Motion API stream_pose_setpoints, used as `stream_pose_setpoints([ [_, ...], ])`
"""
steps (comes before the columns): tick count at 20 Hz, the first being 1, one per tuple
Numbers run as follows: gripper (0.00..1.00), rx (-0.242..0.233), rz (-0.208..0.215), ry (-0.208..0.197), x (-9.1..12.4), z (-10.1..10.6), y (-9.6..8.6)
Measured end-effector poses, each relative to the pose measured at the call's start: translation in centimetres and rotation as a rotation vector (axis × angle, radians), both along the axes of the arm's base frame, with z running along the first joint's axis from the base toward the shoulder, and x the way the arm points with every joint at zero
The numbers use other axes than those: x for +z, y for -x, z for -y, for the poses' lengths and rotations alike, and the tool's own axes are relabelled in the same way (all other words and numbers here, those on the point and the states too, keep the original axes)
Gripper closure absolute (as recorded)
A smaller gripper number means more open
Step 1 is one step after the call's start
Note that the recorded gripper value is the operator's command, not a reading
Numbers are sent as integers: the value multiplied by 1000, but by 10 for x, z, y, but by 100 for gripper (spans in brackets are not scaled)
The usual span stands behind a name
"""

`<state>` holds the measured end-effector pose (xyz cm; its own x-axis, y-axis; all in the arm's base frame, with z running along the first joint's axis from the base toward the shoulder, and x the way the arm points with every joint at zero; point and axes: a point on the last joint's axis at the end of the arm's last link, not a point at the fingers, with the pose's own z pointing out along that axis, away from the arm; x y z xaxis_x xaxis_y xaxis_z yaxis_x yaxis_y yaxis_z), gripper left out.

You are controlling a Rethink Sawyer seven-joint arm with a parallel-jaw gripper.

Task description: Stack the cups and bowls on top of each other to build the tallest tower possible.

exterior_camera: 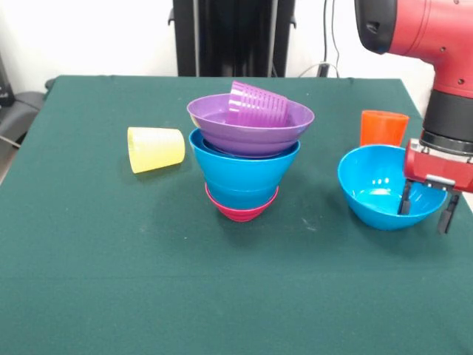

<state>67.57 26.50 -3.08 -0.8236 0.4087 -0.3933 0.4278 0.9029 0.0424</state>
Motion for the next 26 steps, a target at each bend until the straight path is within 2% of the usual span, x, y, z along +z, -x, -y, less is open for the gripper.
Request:
stream_pose_setpoints([
  [4, 0, -8, 8, -1, 6, 5, -3],
  [5, 100, -9, 10, 3, 8, 6, -3],
  [16, 100, -16, 31, 13, 30, 12, -6],
  [26, 100, -11, 30, 22, 33, 11, -1],
])
